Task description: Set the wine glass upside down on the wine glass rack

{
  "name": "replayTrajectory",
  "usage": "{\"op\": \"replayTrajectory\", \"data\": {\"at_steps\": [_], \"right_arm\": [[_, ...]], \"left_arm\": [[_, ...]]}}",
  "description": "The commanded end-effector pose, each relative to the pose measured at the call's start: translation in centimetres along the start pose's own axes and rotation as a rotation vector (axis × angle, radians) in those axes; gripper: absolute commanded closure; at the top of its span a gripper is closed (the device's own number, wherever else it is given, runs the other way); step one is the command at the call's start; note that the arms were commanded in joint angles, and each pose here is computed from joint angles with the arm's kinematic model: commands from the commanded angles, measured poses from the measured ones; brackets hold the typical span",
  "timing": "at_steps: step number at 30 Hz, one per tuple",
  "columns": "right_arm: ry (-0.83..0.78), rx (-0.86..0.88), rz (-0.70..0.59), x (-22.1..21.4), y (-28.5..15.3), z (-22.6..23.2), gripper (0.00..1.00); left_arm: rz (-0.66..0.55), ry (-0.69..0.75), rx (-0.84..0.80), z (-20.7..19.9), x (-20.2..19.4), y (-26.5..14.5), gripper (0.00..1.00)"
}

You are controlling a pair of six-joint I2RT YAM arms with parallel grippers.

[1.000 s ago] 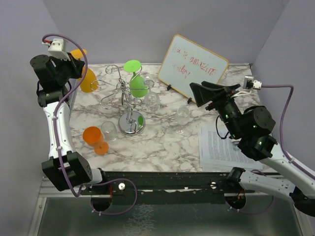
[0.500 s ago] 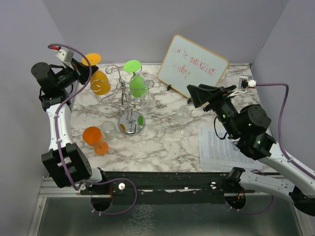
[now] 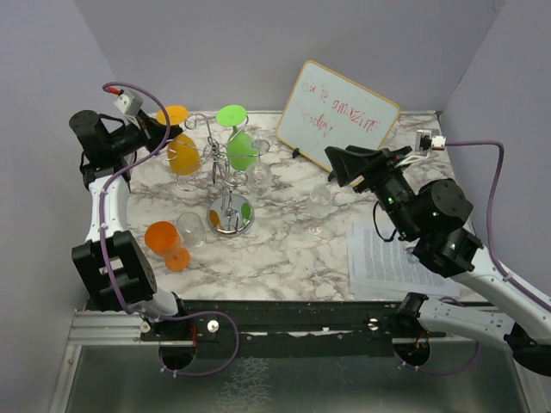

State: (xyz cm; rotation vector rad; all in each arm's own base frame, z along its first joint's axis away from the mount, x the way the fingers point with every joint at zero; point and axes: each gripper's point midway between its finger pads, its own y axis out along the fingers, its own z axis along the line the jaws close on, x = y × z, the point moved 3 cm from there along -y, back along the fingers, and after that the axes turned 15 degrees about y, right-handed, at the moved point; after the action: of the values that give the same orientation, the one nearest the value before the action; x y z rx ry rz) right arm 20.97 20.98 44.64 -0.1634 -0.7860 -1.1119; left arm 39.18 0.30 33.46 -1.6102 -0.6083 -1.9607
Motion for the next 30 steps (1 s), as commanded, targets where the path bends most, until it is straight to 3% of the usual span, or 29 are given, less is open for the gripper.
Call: {"op": "replayTrajectory", "data": {"at_steps": [1,12,25,30], "right_arm": [[-0.007,-0.001,0.038,-0.3,0.7,0.8,0.28],[-0.023,-0.011,0.253,-5.0,3.1,1.3,0.25],[-0.072,-0.028,0.424,-9.1,7.5,2.3,0.25],[-0.107,0.088,0.485,-10.6,9.4,4.3,0.3]], "left_arm": [[-0.037,0.078,-0.126,-1.4,1.3,0.9,1.0],[-0.061,0.056,-0.316,-4.3,0.2,1.2,1.0],[-0.072,0.069,-0.367,-4.9,-0.9,2.1,1.0],[-0.079,0.096,-0.374,-4.8,-1.1,2.7,1.0]]}}
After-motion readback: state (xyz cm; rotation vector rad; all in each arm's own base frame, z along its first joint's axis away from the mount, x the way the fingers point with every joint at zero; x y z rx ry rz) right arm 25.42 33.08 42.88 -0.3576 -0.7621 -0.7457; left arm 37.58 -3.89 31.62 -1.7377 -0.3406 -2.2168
